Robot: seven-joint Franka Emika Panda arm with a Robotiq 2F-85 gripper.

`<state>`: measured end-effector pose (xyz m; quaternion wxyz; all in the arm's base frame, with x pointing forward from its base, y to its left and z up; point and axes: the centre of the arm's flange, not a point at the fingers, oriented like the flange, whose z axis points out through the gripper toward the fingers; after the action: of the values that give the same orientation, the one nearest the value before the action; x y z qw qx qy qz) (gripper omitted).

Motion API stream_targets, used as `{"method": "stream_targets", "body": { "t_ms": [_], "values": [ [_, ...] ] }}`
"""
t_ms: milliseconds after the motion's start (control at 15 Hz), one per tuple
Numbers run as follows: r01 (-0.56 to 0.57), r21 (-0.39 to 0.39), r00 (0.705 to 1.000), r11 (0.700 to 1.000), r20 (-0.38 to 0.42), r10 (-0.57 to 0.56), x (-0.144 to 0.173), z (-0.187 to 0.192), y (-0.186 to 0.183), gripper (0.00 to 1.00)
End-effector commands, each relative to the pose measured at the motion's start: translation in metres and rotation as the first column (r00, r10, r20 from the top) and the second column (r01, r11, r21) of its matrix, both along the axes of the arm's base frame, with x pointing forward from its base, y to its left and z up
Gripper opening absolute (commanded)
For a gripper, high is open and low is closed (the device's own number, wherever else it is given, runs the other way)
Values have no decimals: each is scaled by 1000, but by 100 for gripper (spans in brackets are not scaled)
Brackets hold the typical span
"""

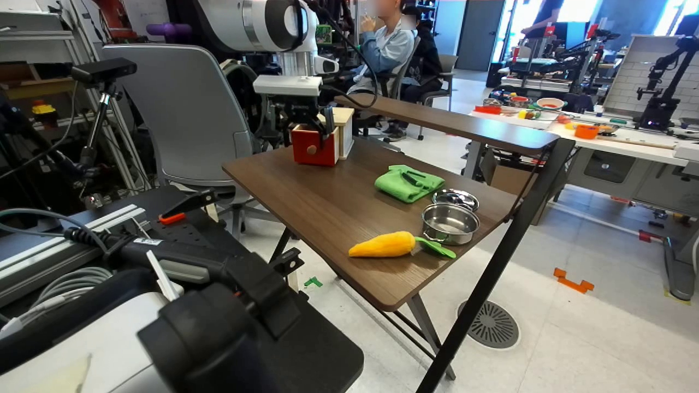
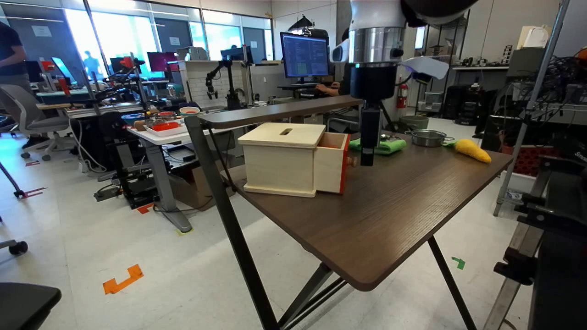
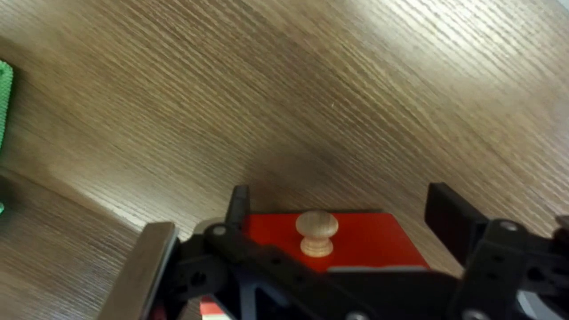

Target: Close the drawer

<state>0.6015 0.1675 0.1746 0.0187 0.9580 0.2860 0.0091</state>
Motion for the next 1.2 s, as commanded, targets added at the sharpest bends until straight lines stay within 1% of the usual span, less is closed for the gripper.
{"method": "stream_targets", "body": {
  "t_ms": [0, 333, 667, 1133],
  "values": [
    [15, -19, 998, 1000, 58, -13, 17, -4, 14, 100],
    [65, -1, 991, 998, 114, -65, 28, -4, 13, 100],
    [86, -7, 989, 996, 124, -84, 38, -7, 9, 100],
    [75, 1, 987, 997, 146, -75, 56, -3, 19, 100]
  ]
}}
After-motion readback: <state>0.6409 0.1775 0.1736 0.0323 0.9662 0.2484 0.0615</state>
